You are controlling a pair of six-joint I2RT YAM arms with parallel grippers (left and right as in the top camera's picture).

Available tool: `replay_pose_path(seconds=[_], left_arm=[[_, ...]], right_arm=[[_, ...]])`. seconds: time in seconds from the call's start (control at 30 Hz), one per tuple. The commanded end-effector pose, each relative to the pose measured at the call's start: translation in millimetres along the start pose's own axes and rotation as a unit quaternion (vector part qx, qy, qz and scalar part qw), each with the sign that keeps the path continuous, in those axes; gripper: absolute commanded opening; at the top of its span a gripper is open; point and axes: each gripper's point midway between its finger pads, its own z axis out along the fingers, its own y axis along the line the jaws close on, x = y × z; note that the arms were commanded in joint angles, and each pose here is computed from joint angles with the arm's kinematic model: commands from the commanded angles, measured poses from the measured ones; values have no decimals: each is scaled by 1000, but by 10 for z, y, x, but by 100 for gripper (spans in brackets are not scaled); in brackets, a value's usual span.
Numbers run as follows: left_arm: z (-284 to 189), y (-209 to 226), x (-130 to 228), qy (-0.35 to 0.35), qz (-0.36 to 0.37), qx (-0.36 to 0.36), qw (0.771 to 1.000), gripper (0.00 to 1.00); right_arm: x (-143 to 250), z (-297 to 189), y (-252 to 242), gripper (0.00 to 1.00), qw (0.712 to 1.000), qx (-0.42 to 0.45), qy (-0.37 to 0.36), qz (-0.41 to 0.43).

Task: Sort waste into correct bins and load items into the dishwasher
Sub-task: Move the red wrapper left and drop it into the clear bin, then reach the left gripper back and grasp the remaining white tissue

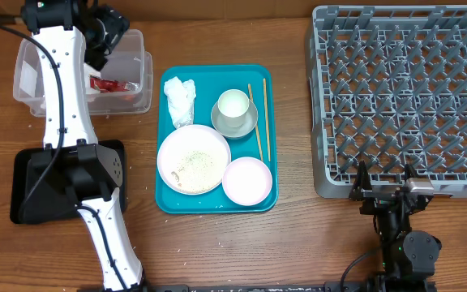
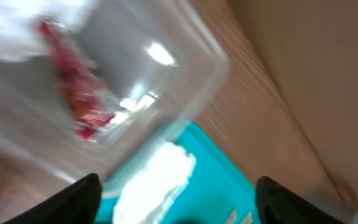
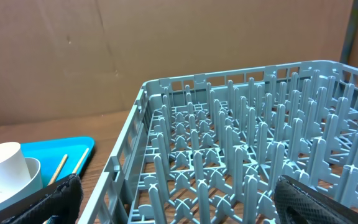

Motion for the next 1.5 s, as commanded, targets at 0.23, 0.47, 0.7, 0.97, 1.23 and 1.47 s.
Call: replay_pose_path(seconds=[0.23, 0.47, 0.7, 0.97, 1.23, 1.47], left_arm=[[89, -519, 1115, 95, 345, 30, 933, 49], [428, -249, 1506, 118, 371, -84, 917, 52], [864, 204, 1840, 181, 341, -143, 911, 47], [1189, 500, 1980, 200, 339, -165, 904, 43], [1219, 567, 2017, 207, 338, -171, 902, 26], [1051, 272, 1950, 198, 334, -129, 912, 4]], right_arm=[[18, 2, 6, 100, 1000, -2, -2, 0], [18, 2, 7, 100, 1000, -2, -2, 0], [19, 2, 6, 100, 1000, -2, -2, 0], [19, 2, 7, 100, 1000, -2, -1, 0], [18, 2, 6, 100, 1000, -2, -2, 0], [19, 2, 6, 100, 1000, -2, -2, 0]])
